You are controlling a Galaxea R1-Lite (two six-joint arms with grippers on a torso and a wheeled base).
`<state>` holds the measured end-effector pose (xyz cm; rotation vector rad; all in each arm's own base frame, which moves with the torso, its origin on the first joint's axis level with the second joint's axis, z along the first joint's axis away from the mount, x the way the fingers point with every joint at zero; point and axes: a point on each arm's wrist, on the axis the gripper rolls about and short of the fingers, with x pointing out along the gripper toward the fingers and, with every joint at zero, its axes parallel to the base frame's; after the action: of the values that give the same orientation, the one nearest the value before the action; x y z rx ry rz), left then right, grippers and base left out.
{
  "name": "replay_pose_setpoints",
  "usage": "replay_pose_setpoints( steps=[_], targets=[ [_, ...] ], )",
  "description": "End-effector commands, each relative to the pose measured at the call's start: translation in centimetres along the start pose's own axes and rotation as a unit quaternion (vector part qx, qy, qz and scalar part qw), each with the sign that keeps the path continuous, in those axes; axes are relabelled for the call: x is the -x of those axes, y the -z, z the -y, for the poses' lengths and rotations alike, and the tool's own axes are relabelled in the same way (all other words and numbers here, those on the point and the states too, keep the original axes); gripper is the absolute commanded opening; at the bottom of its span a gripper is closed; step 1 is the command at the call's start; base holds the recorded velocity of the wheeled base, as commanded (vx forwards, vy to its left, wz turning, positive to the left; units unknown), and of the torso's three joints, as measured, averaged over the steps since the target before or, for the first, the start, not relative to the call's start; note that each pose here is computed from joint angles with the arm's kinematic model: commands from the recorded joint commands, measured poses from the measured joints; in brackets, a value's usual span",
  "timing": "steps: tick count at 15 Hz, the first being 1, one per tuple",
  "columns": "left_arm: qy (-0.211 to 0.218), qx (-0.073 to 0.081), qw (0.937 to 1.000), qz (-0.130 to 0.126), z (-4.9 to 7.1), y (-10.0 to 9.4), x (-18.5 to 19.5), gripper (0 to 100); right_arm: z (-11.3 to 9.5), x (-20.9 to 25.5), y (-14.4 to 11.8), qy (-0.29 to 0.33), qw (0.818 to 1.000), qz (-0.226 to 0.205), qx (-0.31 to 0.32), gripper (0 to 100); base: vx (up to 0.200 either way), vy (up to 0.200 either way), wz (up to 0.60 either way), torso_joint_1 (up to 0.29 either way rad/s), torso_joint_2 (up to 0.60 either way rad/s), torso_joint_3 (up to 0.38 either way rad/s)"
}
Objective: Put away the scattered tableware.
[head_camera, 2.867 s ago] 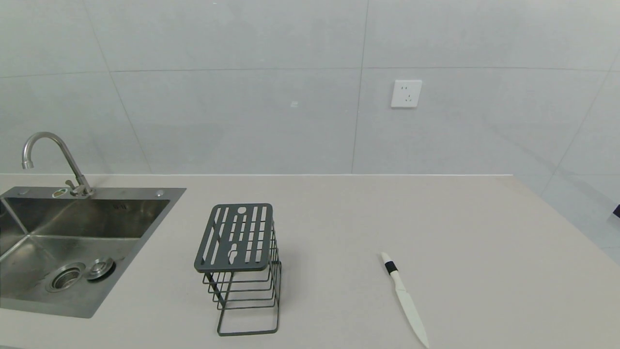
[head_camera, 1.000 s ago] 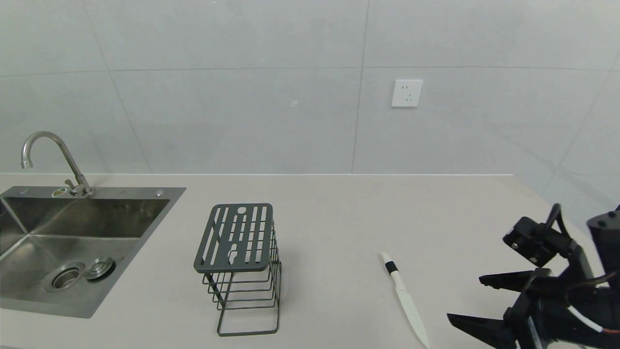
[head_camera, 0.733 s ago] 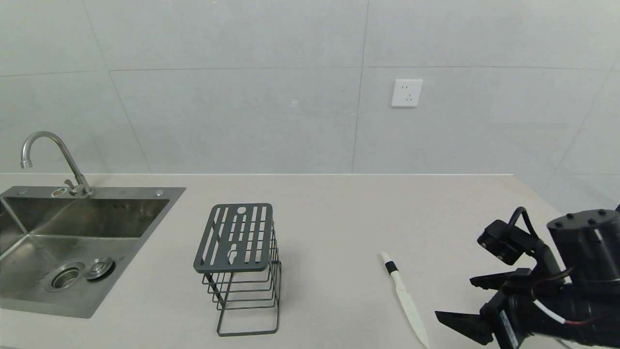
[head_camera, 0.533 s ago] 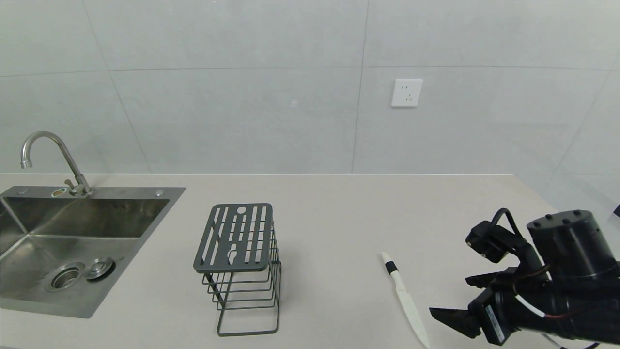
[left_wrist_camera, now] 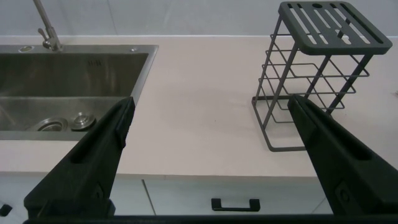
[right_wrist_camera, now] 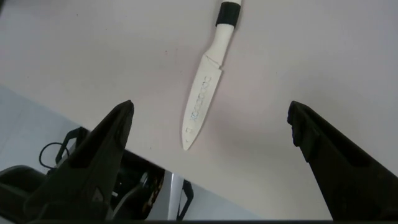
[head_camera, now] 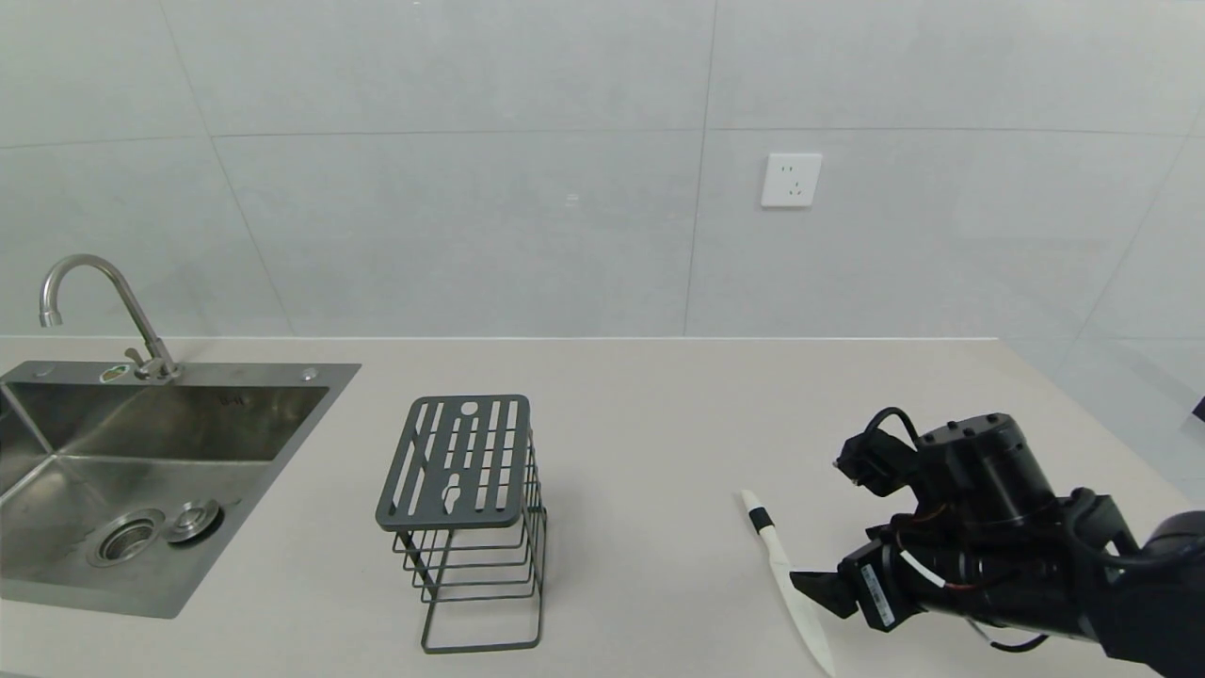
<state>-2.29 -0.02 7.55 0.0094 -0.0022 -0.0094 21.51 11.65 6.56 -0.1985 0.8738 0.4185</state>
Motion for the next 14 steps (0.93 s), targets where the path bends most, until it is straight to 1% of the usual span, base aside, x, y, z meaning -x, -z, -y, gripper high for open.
replay_pose_setpoints(
  steps=[1,2,4,7,8,11,14],
  targets=[
    [0.000,0.000,1.0000,0.000,0.0,0.0,0.0,100,-0.1,-1.8,0.8,0.006,0.999,-0.031,0.003,100,0.000,0.000,0.00,0.000,0.00,0.000],
    [0.000,0.000,1.0000,0.000,0.0,0.0,0.0,100,-0.2,-2.6,1.0,0.006,0.999,-0.037,0.004,100,0.000,0.000,0.00,0.000,0.00,0.000],
    [0.000,0.000,1.0000,0.000,0.0,0.0,0.0,100,-0.5,-3.7,1.0,0.004,0.999,-0.035,0.008,100,0.000,0.000,0.00,0.000,0.00,0.000],
    [0.000,0.000,1.0000,0.000,0.0,0.0,0.0,100,-1.3,-5.5,2.0,-0.003,0.998,-0.062,0.022,100,0.000,0.000,0.00,0.000,0.00,0.000],
    [0.000,0.000,1.0000,0.000,0.0,0.0,0.0,100,-1.3,-6.1,1.9,-0.004,0.998,-0.062,0.022,100,0.000,0.000,0.00,0.000,0.00,0.000],
    [0.000,0.000,1.0000,0.000,0.0,0.0,0.0,100,-1.4,-7.2,1.7,-0.004,0.998,-0.060,0.022,100,0.000,0.000,0.00,0.000,0.00,0.000],
    [0.000,0.000,1.0000,0.000,0.0,0.0,0.0,100,-0.9,-8.2,1.5,0.003,0.998,-0.063,0.014,100,0.000,0.000,0.00,0.000,0.00,0.000]
  ],
)
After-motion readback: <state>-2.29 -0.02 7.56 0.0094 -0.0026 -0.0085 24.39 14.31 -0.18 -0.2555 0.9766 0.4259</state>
